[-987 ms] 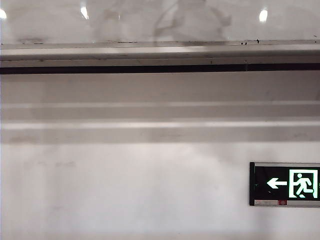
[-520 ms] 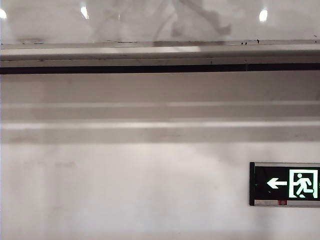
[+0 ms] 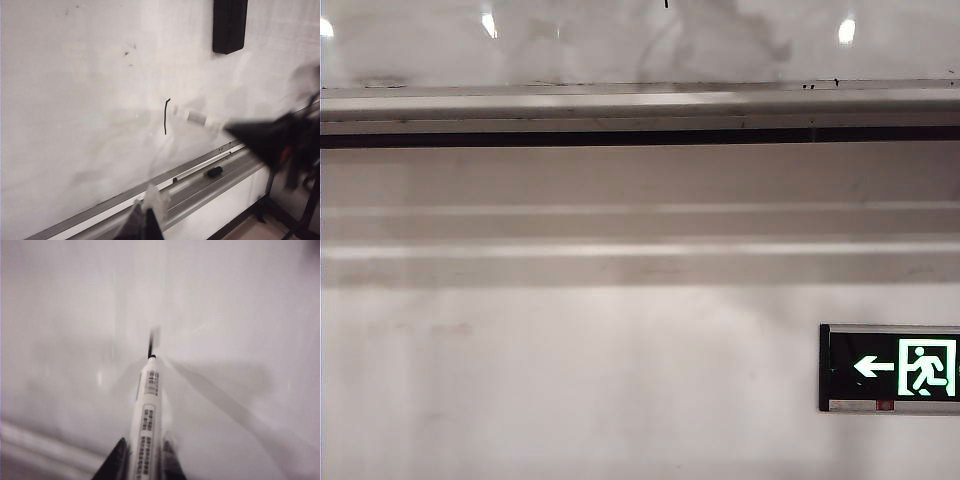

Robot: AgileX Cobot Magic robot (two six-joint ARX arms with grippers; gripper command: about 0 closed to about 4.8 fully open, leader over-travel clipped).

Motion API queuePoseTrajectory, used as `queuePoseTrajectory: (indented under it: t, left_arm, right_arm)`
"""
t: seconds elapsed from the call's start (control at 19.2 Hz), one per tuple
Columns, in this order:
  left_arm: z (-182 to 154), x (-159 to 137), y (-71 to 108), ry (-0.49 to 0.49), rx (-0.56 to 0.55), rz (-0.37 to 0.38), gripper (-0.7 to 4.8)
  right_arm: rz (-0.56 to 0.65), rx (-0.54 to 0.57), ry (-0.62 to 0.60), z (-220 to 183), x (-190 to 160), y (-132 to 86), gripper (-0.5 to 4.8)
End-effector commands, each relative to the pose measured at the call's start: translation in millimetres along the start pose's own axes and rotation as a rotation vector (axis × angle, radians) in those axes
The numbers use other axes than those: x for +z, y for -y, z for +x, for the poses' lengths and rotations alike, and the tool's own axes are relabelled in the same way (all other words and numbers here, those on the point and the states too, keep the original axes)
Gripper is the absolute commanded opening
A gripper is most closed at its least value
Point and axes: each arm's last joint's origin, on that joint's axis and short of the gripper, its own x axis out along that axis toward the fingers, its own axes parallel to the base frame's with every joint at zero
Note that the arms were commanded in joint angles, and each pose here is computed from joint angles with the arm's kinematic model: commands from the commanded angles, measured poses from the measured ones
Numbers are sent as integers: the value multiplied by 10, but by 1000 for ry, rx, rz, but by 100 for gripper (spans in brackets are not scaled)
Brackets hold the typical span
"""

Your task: Take a marker from the whiteboard tray, write "Hi!" on the whiteboard, and then put the marker back vertically into the whiteboard tray.

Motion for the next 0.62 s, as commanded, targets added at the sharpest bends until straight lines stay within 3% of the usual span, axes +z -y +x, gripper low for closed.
queuePoseTrajectory:
  t: [0.05,0.16,0.62]
  left_arm:
    - [-16,39,2,26,3,13,-6]
    - [-16,39,2,26,3,13,-6]
    - [-16,39,2,26,3,13,-6]
  right_arm:
    - [-17,28,59,5,69,15,-5]
    - [-23,75,46,14,54,20,-5]
    - [-39,26,-4,71,-42,21,-5]
